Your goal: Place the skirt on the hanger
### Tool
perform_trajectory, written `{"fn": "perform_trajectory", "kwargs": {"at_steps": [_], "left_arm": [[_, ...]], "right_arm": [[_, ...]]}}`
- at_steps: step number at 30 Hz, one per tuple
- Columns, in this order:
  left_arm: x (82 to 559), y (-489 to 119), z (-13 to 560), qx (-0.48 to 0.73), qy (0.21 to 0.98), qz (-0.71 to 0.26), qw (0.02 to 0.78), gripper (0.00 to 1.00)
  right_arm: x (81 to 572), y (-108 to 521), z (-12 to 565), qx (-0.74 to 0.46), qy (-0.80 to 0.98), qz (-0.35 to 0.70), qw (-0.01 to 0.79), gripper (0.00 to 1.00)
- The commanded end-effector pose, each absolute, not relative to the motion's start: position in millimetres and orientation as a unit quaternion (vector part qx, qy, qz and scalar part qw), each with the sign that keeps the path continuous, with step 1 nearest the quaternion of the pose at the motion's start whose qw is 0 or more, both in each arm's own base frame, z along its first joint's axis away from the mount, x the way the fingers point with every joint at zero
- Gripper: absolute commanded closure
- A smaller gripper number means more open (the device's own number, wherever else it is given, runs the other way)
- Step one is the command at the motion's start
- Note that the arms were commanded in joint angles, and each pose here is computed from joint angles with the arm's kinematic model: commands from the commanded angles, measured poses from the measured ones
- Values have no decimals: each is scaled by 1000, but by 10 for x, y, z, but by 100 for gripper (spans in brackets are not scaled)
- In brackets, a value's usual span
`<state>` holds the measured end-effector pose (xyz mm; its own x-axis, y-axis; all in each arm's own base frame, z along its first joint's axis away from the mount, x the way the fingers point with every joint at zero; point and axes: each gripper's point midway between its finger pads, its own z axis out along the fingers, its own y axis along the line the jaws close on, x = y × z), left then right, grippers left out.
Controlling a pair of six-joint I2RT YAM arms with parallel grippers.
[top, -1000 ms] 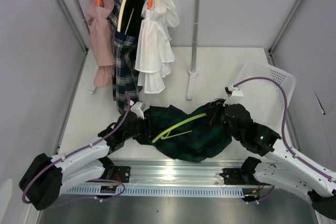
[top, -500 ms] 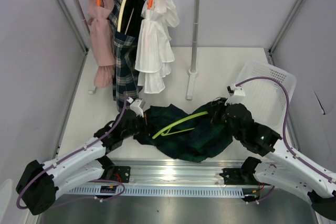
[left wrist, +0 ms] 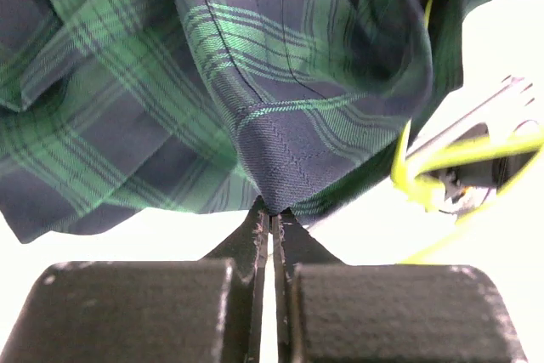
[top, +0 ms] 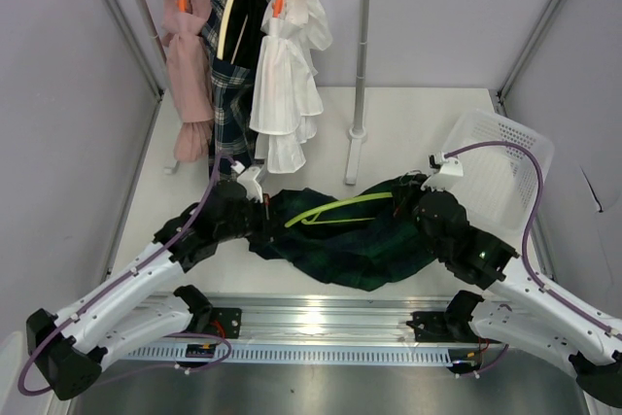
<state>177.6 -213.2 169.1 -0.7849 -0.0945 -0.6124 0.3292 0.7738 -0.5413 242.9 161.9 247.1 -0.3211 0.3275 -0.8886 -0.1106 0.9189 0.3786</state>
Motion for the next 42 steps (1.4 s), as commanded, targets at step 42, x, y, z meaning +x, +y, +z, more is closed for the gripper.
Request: {"fn": "perform_trajectory", "kwargs": {"at_steps": [42], "left_arm": [[1902,-1998,2396,66,856,-410,309,100]], "right_arm": [[2422,1404,2577,81,756,157,631,100]]}}
